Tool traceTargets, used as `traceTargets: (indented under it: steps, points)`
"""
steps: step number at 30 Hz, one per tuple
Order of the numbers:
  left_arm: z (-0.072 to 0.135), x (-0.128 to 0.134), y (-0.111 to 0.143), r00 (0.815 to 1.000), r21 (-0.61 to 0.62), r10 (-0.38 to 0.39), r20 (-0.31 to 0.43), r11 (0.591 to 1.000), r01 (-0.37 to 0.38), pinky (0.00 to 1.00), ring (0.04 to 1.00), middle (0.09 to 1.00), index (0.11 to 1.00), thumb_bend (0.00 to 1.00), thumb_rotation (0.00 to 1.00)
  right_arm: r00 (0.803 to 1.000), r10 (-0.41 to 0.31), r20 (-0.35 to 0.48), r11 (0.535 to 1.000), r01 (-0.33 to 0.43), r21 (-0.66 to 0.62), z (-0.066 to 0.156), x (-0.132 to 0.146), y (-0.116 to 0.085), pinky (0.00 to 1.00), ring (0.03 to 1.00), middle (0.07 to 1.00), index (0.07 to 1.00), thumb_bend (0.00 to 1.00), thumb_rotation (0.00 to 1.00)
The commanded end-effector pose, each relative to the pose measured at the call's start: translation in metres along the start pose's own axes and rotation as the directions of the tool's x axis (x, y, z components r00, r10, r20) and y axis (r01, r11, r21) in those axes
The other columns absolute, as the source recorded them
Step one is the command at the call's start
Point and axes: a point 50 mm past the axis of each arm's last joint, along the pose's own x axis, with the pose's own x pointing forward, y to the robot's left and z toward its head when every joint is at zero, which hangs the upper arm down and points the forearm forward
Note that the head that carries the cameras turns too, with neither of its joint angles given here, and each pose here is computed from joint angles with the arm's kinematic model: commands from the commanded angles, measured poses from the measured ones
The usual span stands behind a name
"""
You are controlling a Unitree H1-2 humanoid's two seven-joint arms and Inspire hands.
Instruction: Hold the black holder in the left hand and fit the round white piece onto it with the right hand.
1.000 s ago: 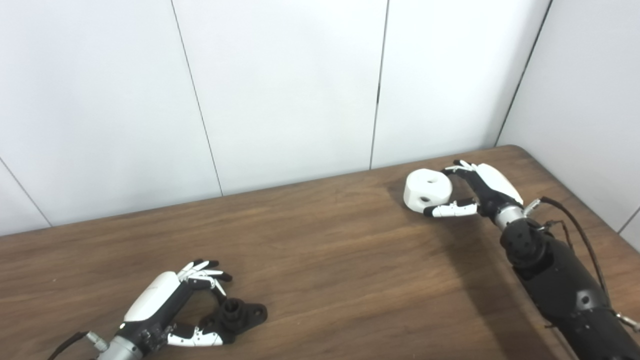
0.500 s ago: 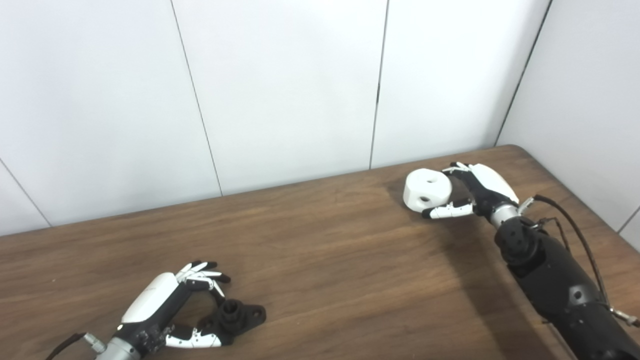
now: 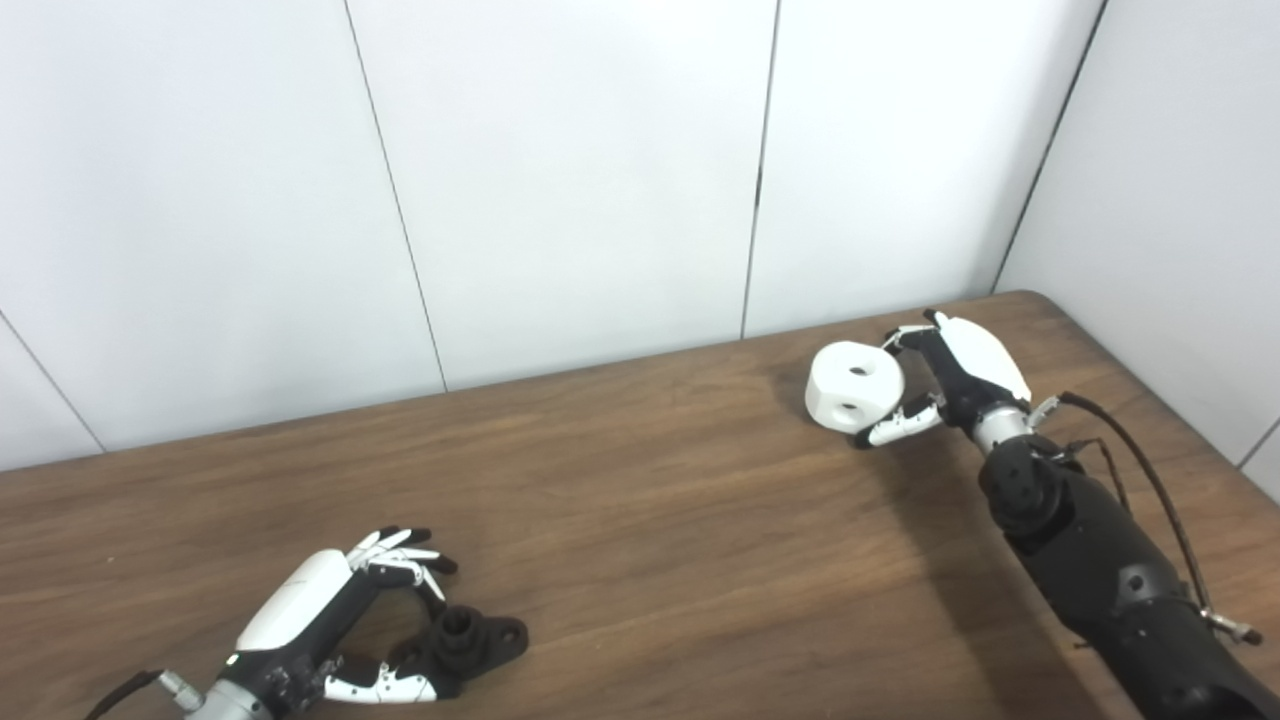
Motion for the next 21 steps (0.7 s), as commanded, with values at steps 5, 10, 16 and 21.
traceTargets:
  steps: [5, 10, 16, 21]
  points:
    - [0.001, -0.003, 0.014, 1.0, 0.023, 0.02, -0.001, 1.0, -0.02, 1.0, 0.939, 0.773, 0.481, 0.52, 0.04, 0.994, -0.086, 0.068, 0.996, 0.085, 0.014, 0.011, 0.012, -0.02, 1.0, 0.98, 0.816, 0.481, 0.53, 0.15]
    - [0.0, -0.003, 0.015, 1.0, 0.032, 0.019, -0.006, 0.999, -0.018, 1.0, 0.935, 0.771, 0.481, 0.52, 0.04, 0.994, -0.085, 0.064, 0.996, 0.083, 0.024, 0.011, 0.011, -0.017, 1.0, 0.978, 0.816, 0.482, 0.53, 0.15]
    - [-0.001, -0.003, 0.014, 1.0, 0.031, 0.023, -0.004, 0.999, -0.023, 1.0, 0.936, 0.769, 0.481, 0.52, 0.04, 0.994, -0.065, 0.092, 0.997, 0.062, 0.036, 0.023, 0.006, -0.018, 1.0, 0.983, 0.825, 0.482, 0.53, 0.15]
    - [-0.002, -0.001, 0.012, 1.0, 0.027, 0.018, -0.009, 0.999, -0.018, 1.0, 0.941, 0.771, 0.481, 0.52, 0.04, 0.985, -0.056, 0.165, 0.998, 0.05, 0.036, 0.048, -0.003, -0.021, 1.0, 0.97, 0.808, 0.482, 0.53, 0.15]
